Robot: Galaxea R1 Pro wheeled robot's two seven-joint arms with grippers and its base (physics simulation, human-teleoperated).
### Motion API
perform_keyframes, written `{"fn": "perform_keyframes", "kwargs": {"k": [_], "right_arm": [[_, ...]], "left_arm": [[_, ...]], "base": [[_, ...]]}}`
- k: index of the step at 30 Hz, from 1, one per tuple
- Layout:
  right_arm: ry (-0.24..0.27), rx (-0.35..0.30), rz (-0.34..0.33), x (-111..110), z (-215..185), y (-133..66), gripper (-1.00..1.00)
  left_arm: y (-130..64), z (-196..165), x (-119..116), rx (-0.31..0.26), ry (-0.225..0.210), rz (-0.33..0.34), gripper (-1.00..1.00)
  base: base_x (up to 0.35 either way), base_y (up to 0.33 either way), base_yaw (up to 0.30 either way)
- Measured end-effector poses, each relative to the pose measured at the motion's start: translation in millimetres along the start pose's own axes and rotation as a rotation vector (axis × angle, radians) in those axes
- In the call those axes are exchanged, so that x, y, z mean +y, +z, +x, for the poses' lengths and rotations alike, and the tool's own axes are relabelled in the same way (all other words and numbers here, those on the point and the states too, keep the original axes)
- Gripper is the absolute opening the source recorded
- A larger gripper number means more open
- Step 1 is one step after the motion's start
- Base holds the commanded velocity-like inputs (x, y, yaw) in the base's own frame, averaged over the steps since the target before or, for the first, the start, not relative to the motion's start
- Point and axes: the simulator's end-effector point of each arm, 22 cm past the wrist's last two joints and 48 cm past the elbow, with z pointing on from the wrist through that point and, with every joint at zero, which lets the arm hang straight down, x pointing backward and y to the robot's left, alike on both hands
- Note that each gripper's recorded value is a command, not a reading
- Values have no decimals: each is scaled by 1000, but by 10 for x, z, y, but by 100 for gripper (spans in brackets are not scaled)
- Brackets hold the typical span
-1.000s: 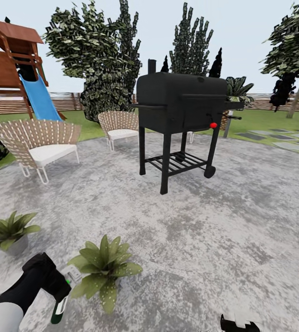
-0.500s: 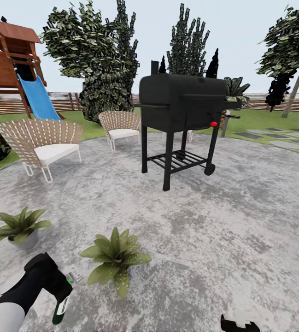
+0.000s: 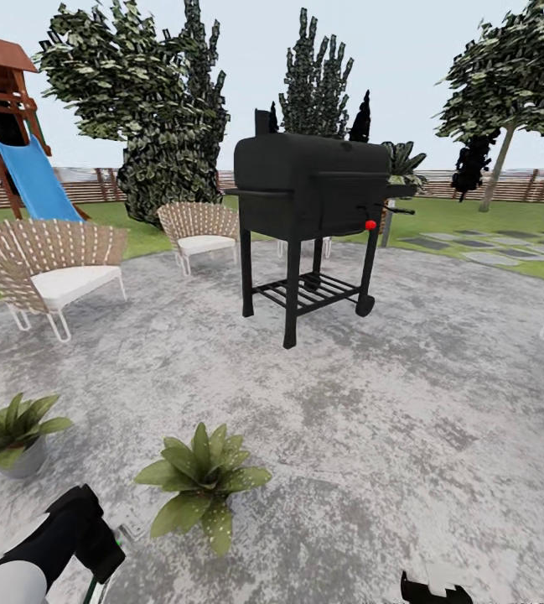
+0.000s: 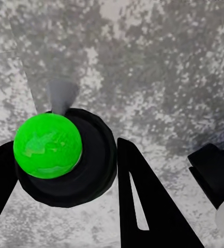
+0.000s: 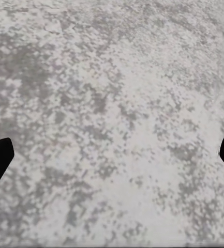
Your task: Pick up the pesticide atomizer in the garden and spray insectifuge to fully cover both potted plants in the garden.
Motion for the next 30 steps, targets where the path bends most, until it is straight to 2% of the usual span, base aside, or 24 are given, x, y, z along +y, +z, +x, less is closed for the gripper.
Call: {"fn": "perform_keyframes", "kwargs": {"k": [9,15,21,30], "right_arm": [[0,0,0,0,0,0,100],[-1,0,-1,3,1,1,100],[-1,1,-1,-1,3,2,100],[-1,0,-1,-4,1,1,100]], "left_arm": [[-107,-132,92,-40,-7,-27,-100],[-118,-212,47,-65,-13,-13,-100],[-124,-229,45,-72,-17,-10,-100],[-110,-212,30,-67,-19,-6,-100]], "base": [[0,0,-141],[-68,44,-18],[-215,236,-181],[-3,331,-266]]}}
